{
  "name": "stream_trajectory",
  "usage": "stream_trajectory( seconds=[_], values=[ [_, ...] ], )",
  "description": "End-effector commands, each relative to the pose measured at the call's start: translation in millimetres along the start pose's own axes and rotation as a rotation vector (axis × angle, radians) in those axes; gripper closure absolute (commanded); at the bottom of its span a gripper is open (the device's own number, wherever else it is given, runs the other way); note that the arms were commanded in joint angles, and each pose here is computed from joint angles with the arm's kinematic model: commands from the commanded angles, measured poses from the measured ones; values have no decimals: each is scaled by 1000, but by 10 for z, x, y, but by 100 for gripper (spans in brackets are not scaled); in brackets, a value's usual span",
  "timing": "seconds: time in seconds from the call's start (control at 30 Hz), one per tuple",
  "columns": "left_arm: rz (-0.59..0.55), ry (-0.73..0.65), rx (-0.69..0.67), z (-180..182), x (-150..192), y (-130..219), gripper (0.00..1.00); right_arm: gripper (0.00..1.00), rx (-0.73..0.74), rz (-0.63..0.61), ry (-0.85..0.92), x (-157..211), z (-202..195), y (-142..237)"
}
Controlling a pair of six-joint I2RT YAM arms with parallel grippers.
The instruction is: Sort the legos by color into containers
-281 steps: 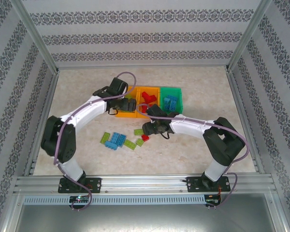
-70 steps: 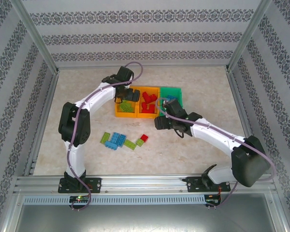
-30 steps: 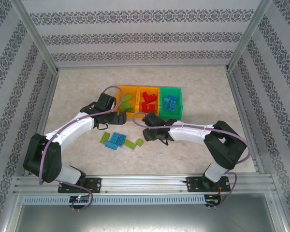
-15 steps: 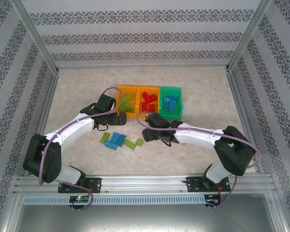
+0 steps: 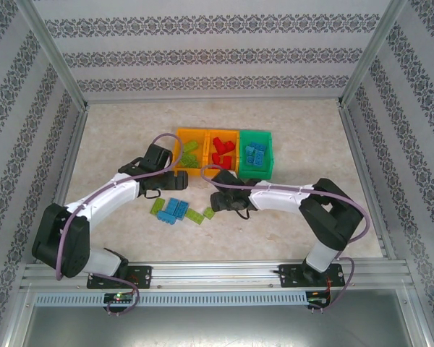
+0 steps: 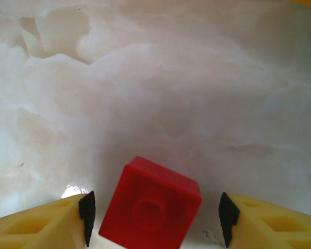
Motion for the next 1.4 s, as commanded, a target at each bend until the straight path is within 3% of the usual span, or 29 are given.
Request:
stream_trajectory(
  seconds=[0.0, 0.2, 0.3, 0.67, 1.03, 1.37],
  values=[
    [-33, 4, -24, 46, -22, 49, 0, 41, 32, 17, -9, 14, 19, -23],
    [-26, -3, -35, 66, 7, 39, 1, 65, 61, 21, 8, -6, -9, -11],
    [-26, -4, -41, 74, 16, 46, 1, 68, 47, -14, 18, -108, 20, 118],
    [-5, -24, -48, 124, 163, 40, 0, 67, -49, -211, -27, -1047, -75, 682],
    [48, -80, 20, 24, 322, -48, 0, 64, -51, -225, -32, -1829, -122, 429],
    [98, -128, 14, -30, 421, -109, 0, 61, 19, -182, -76, -2023, -317, 137]
  ],
)
Point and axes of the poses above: each hand's point on the last joint's axis, 136 mm out from that joint toward the fingers, its own y axis back along the fingers, its own z axis along the line the jaws close on, x = y × z, the point moved 5 cm from there along y, back along the fingers, and after that the axes turned 4 degrees about -y, right-handed, at the moved point
